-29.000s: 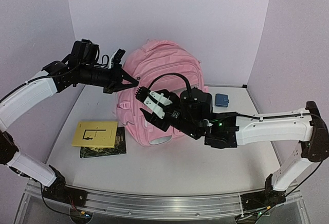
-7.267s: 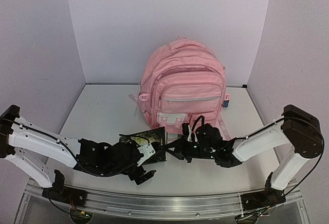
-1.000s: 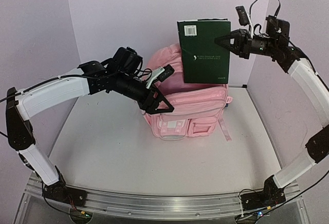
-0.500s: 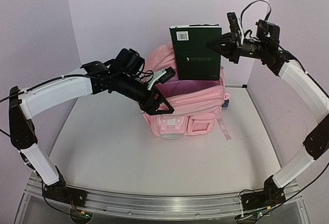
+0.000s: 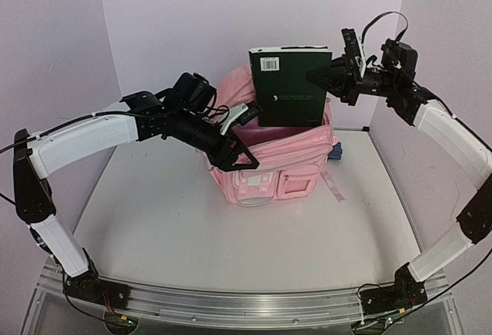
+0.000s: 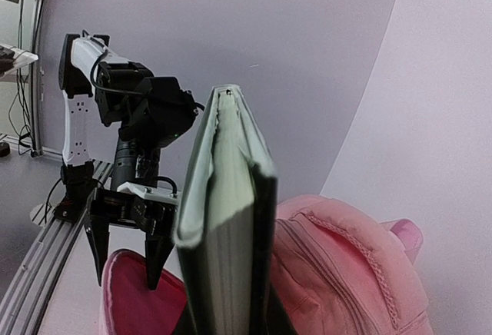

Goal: Pack the student bag
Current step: Place the book in the student bag.

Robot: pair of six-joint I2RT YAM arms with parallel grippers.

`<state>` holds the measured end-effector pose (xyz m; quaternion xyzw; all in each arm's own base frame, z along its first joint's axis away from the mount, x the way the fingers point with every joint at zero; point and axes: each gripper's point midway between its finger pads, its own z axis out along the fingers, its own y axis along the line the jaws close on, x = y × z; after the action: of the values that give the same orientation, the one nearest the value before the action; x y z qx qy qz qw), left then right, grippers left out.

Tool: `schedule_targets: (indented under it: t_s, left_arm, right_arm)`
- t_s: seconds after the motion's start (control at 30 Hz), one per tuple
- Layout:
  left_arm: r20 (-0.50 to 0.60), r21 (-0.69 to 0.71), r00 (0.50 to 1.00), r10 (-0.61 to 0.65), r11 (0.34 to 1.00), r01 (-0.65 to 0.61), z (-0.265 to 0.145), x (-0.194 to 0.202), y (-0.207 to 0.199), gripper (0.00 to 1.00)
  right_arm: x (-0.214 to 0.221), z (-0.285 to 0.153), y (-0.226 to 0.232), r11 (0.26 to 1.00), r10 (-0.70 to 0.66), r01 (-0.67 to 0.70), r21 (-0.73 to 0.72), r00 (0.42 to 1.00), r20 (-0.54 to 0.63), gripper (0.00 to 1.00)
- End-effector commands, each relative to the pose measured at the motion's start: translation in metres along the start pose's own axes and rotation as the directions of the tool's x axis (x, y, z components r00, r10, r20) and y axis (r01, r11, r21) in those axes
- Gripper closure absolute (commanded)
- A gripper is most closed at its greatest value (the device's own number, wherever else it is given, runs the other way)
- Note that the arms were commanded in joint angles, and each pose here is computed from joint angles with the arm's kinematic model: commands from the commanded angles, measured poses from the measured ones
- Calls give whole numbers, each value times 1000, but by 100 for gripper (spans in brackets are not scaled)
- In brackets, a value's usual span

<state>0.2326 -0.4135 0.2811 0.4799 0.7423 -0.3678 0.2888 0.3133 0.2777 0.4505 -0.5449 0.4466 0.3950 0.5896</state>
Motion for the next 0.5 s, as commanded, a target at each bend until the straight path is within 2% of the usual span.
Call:
schedule_targets:
  t_s: [0.0, 0.1, 0.23, 0.47]
  left_arm:
    - [2, -82, 999, -42, 996, 42, -12, 0, 24, 43]
    - [14, -79, 999, -43, 996, 44, -15, -2, 25, 43]
    - [21, -77, 999, -40, 996, 41, -18, -3, 25, 43]
    - [28, -58, 999, -36, 998, 38, -20, -3, 22, 43]
  right_arm:
    - [-49, -10, 26, 998, -47, 49, -30, 995, 83, 100]
    - [-55, -12, 31, 998, -42, 46, -45, 995, 92, 100]
    - [-40, -7, 28, 998, 6, -1, -59, 997, 77, 100]
    - [2, 12, 1, 999, 34, -35, 38, 999, 21, 100]
